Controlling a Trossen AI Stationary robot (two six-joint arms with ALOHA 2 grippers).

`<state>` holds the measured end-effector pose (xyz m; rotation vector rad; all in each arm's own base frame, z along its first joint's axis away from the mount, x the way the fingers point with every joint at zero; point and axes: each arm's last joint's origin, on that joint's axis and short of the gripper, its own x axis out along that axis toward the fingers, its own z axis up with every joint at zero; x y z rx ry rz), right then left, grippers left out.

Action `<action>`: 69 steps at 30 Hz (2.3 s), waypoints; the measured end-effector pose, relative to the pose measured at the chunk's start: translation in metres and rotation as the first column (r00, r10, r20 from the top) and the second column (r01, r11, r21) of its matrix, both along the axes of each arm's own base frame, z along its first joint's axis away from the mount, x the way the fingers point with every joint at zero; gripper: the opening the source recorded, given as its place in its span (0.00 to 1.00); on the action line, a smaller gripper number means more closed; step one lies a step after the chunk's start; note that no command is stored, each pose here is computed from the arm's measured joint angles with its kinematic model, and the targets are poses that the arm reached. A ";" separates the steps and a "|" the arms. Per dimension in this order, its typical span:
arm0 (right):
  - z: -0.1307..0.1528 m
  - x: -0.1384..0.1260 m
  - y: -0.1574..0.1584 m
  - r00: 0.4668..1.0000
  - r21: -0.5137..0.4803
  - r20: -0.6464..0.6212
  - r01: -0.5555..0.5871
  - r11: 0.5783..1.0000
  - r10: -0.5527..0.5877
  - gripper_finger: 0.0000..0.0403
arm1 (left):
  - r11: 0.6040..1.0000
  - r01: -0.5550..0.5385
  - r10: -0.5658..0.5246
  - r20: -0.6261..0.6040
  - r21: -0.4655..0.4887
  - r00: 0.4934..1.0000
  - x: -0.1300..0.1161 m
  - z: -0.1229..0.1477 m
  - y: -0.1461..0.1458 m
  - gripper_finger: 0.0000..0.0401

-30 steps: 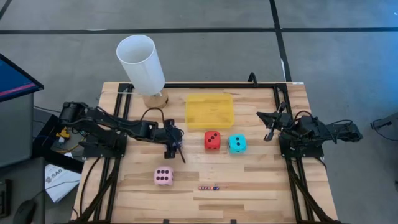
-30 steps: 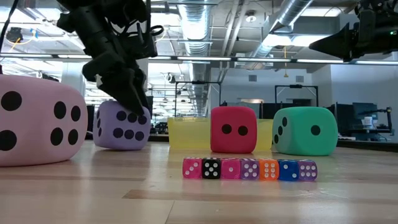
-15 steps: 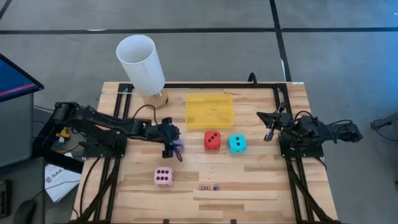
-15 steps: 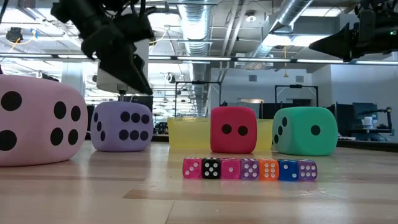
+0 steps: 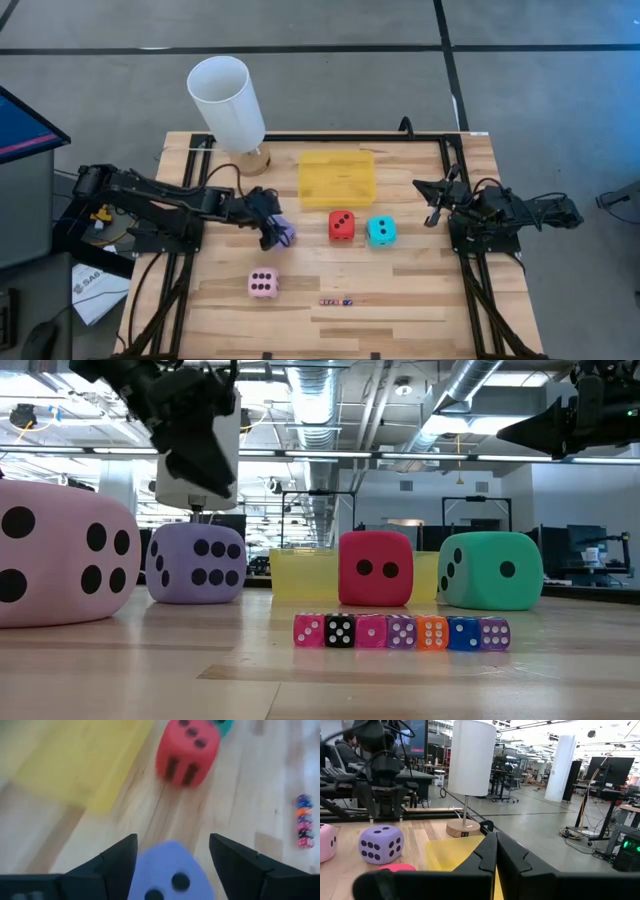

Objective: Pick & Place Dice
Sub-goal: Put the big purple dice into the yellow bin

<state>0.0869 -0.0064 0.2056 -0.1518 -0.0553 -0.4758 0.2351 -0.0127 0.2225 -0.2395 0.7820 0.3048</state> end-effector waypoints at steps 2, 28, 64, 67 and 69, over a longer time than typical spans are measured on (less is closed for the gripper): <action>0.000 0.000 0.000 1.000 0.000 0.000 0.000 1.000 0.000 0.01 | 0.999 -0.043 0.042 -0.047 -0.028 0.998 -0.004 -0.003 0.002 0.66; 0.000 0.000 0.000 1.000 0.000 -0.001 0.000 1.000 0.000 0.01 | 0.931 -0.240 0.198 -0.172 -0.274 0.965 -0.013 -0.011 0.023 0.99; 0.000 0.000 0.000 1.000 0.000 -0.001 0.000 1.000 0.000 0.01 | 0.946 -0.186 0.170 -0.085 -0.266 0.982 -0.006 -0.006 0.022 0.99; 0.000 0.000 0.000 1.000 0.000 -0.001 0.000 1.000 0.000 0.01 | 0.950 -0.205 0.202 -0.038 -0.236 0.979 -0.003 -0.003 0.024 0.99; 0.000 0.000 0.000 1.000 0.000 -0.001 0.000 1.000 0.000 0.01 | 0.951 -0.220 0.222 -0.014 -0.217 0.975 -0.002 -0.002 0.025 0.99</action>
